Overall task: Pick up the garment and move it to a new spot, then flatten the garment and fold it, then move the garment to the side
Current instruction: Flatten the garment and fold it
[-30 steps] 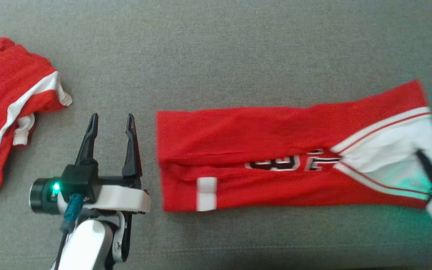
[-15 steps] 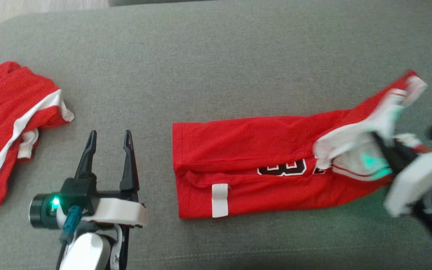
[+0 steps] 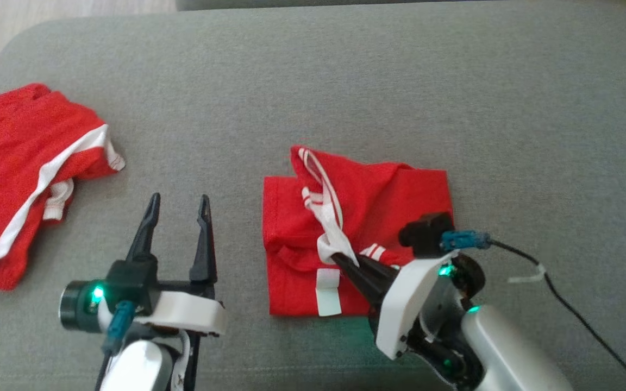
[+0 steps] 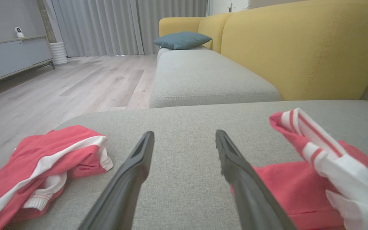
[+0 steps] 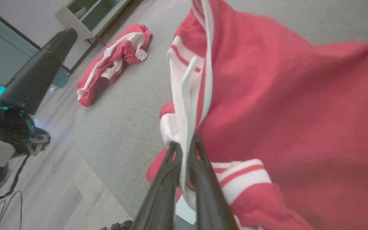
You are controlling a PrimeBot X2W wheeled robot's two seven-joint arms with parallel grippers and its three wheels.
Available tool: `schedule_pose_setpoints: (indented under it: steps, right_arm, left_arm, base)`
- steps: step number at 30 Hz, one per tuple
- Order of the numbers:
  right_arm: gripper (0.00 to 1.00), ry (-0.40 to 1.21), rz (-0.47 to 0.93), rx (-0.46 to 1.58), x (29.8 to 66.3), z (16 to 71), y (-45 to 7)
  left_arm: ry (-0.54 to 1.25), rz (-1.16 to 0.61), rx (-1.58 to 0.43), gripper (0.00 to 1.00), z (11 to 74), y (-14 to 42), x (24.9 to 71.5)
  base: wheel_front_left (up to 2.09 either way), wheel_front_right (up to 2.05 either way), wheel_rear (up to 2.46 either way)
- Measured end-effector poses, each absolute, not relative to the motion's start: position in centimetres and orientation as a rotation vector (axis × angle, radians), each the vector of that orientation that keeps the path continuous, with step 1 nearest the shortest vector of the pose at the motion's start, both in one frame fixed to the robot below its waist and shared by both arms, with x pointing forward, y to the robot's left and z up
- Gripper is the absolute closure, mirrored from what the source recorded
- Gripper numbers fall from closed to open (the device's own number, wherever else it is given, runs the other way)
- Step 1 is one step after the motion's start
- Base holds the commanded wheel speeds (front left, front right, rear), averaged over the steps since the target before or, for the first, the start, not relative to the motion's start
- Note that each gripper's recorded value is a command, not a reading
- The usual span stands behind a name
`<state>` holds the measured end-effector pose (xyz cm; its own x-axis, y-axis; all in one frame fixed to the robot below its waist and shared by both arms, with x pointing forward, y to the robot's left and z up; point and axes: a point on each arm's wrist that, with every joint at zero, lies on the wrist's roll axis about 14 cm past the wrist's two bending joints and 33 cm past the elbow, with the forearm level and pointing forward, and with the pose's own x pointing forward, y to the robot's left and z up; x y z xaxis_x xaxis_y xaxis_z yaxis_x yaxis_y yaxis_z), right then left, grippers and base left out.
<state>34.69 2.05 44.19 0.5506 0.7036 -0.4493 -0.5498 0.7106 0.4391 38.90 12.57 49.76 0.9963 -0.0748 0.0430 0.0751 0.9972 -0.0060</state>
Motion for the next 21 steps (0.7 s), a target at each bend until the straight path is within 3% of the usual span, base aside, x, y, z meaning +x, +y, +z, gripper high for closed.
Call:
schedule_pose_setpoints:
  steps: [4, 5, 6, 9, 16, 21]
  right_arm:
    - [1.0, 0.674, 0.735, 0.303, 34.9, 42.2, 2.7]
    - [0.6, 0.68, 0.731, 0.315, 35.0, 41.8, 2.8]
    - [0.0, 0.68, 0.728, 0.317, 35.1, 41.5, 2.8]
    - [0.0, 0.636, 0.725, 0.338, 35.9, 41.8, 3.1]
    - [0.0, 0.26, 0.742, 0.438, 39.9, 49.5, 3.9]
    - [0.0, 0.02, 0.655, 0.369, 42.3, 53.5, -0.1]
  left_arm:
    - [-0.025, -0.078, -0.013, 0.0, 49.2, 12.3, 38.6]
    - [-0.021, -0.076, -0.014, 0.0, 49.1, 12.4, 38.6]
    - [-0.017, -0.074, -0.015, 0.0, 49.0, 12.4, 38.6]
    - [-0.008, -0.073, -0.015, 0.0, 48.7, 12.4, 38.8]
    - [-0.01, -0.087, -0.017, 0.0, 48.6, 11.9, 39.4]
    - [-0.016, -0.099, -0.017, 0.0, 48.8, 11.5, 39.7]
  base:
    - [0.0, 0.0, 0.0]
    - [0.0, 0.0, 0.0]
    - [0.0, 0.0, 0.0]
    - [0.0, 0.0, 0.0]
    - [0.0, 0.0, 0.0]
    - [0.0, 0.0, 0.0]
